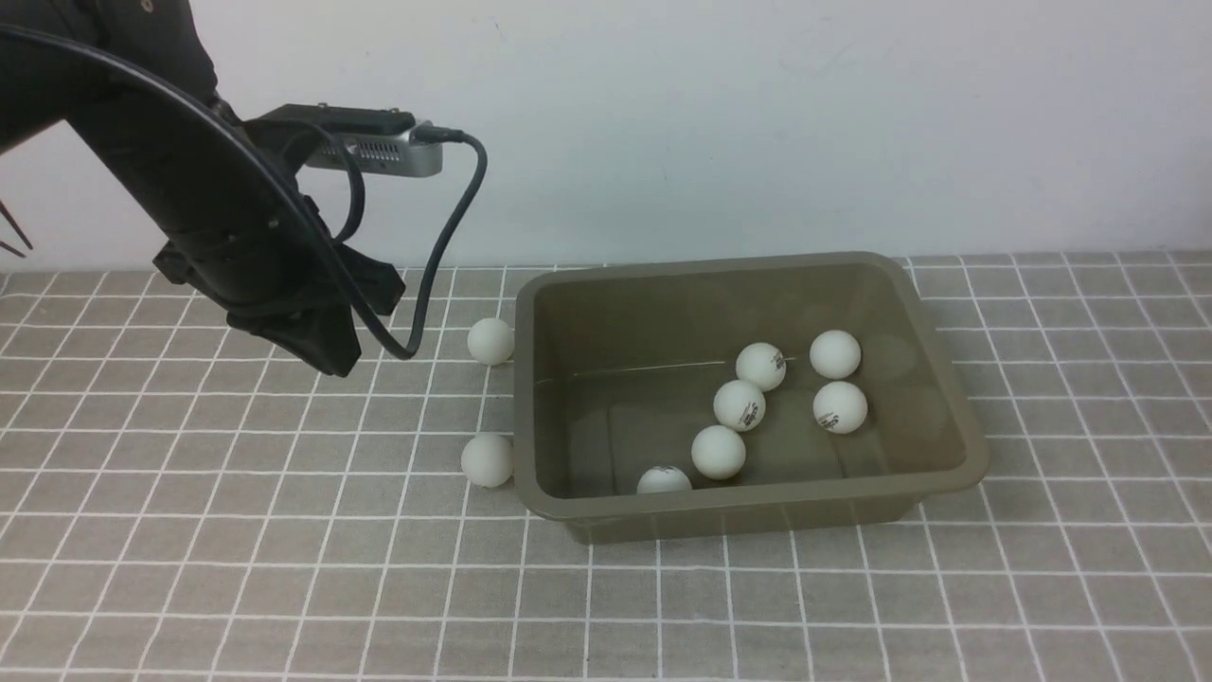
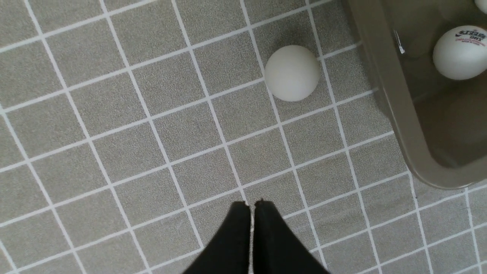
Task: Put the table tennis balls into the box on the grey coffee tablecloth.
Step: 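Reach for and grasp a ping pong ball on the table, then release the ping pong ball into the bin and lift the gripper away, then reach for and grasp a ping pong ball on the table beside the basket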
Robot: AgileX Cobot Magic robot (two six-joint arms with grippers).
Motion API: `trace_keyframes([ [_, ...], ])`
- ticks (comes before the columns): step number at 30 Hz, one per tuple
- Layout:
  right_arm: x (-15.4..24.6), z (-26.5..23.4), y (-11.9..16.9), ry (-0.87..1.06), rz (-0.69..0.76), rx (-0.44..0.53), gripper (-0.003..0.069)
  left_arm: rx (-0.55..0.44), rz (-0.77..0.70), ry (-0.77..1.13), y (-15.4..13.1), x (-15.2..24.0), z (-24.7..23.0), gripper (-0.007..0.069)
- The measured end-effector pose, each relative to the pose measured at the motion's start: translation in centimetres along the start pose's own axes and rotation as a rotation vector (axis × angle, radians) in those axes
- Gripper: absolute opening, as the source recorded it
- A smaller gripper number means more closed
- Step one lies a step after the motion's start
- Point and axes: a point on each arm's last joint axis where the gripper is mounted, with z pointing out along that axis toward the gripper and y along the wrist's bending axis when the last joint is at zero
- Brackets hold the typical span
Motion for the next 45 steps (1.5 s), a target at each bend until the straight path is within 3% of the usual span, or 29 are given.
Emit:
trace_keyframes([
  [5,-1.6,-8.3,2.9,-0.1,-0.077,0.014,0.0352,-0.001,0.002,-0.008,-0.1,0.0,-0.3,-0.0004],
  [8,-1.7,-13.8,3.8,-0.172,-0.069,-0.048,0.0352,-0.004,0.005,-0.019,-0.2,0.1,-0.8,-0.0004],
  [12,1.7,-19.5,7.4,-0.144,-0.087,-0.209,0.0352,-0.005,0.009,-0.042,-0.4,0.3,-1.7,-0.0004],
  [14,3.0,-20.1,8.8,-0.113,-0.107,-0.247,0.0352,-0.004,0.01,-0.052,-0.5,0.4,-2.1,-0.0004],
  [18,9.8,-18.5,16.4,0.104,-0.261,-0.391,0.0352,-0.009,0.024,-0.107,-1.1,1.1,-4.3,-0.0004],
  [23,16.5,-11.9,24.5,0.305,-0.428,-0.445,0.0356,-0.008,0.034,-0.16,-1.6,1.8,-6.3,-0.0004],
  [25,17.8,-10.3,26.4,0.354,-0.464,-0.448,0.04,-0.007,0.035,-0.167,-1.7,1.9,-6.6,-0.0004],
  [30,18.0,-9.9,28.9,0.376,-0.553,-0.4,0.0633,-0.006,0.033,-0.162,-1.7,1.9,-6.4,-0.0004],
  [34,17.3,-11.8,28.0,0.313,-0.58,-0.353,0.0667,-0.001,0.02,-0.135,-1.4,1.5,-5.4,-0.0004],
  [37,18.2,-16.3,25.3,0.269,-0.592,-0.337,0.0547,0.017,0.005,-0.088,-1.1,0.8,-3.5,-0.0004],
  [39,19.6,-19.7,23.1,0.243,-0.587,-0.348,0.0426,0.05,-0.009,-0.054,-1.0,0.3,-2.0,-0.0004],
  [42,22.5,-23.7,19.9,0.226,-0.574,-0.378,0.016,0.087,0.025,0.012,-1.0,-0.4,0.9,0.0006],
  [45,24.8,-25.7,17.7,0.214,-0.565,-0.396,0.0026,0.105,0.087,0.068,-1.2,-1.0,3.9,0.0053],
])
